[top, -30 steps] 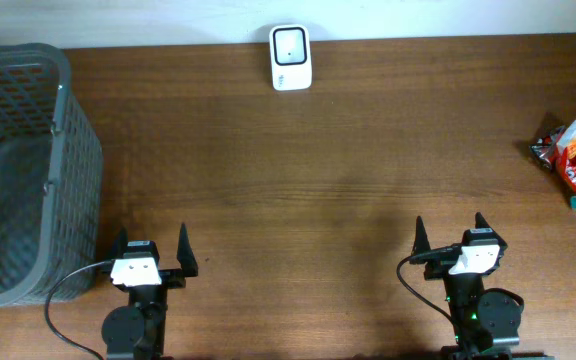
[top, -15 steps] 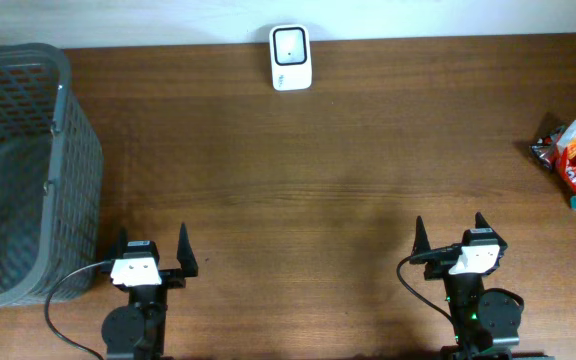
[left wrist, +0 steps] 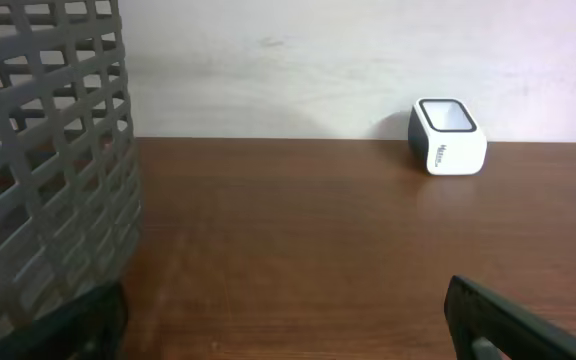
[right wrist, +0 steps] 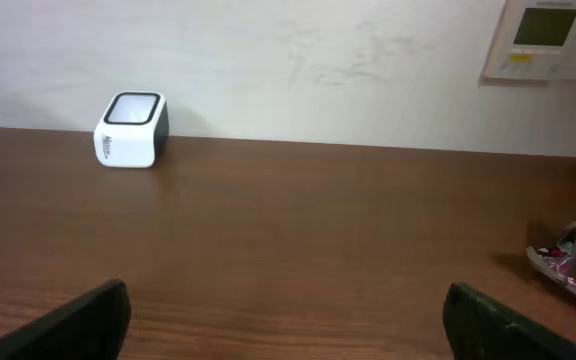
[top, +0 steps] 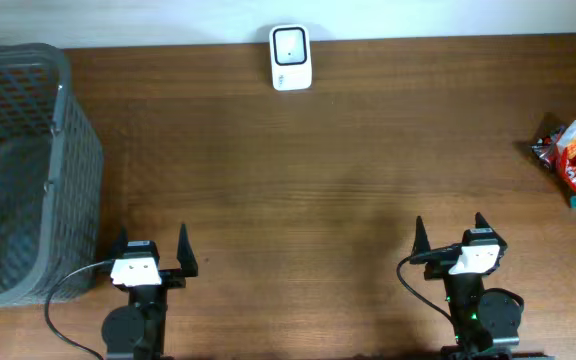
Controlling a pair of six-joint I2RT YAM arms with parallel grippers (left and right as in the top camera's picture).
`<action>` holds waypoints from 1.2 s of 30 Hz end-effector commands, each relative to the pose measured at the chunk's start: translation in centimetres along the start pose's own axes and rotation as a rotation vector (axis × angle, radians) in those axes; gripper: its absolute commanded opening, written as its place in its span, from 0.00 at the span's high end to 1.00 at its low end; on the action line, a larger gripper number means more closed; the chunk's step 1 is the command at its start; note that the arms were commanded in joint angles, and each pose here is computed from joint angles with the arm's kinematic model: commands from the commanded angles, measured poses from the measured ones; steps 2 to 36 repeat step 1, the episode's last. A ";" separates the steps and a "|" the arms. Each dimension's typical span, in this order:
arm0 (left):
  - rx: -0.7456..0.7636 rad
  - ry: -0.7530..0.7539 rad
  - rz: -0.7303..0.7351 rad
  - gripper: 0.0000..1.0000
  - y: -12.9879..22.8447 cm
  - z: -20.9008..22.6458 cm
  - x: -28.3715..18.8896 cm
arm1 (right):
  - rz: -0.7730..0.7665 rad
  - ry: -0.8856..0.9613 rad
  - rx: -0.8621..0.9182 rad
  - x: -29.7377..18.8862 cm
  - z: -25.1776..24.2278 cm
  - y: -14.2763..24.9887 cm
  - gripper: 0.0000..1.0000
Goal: Scan the item barcode
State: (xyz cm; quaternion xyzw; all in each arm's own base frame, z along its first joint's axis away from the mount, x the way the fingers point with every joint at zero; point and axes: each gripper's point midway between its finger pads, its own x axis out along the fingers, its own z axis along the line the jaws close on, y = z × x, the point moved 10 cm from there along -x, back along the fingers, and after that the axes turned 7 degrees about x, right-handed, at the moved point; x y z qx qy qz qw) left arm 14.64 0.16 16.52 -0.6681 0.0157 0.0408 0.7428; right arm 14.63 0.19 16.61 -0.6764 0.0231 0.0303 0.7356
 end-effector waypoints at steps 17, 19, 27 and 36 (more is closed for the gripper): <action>0.012 -0.014 0.000 0.01 0.1 0.1 0.0 | 0.004 0.018 -0.007 0.0 -0.2 0.3 0.02; 0.012 -0.014 0.000 0.01 0.1 0.1 0.0 | 0.004 0.018 -0.007 0.0 -0.2 0.3 0.02; 0.012 -0.014 0.000 0.01 0.1 0.1 0.0 | 0.004 0.018 -0.007 0.0 -0.2 0.3 0.02; 0.012 -0.014 0.000 0.01 0.1 0.1 0.0 | 0.004 0.018 -0.007 0.0 -0.2 0.3 0.02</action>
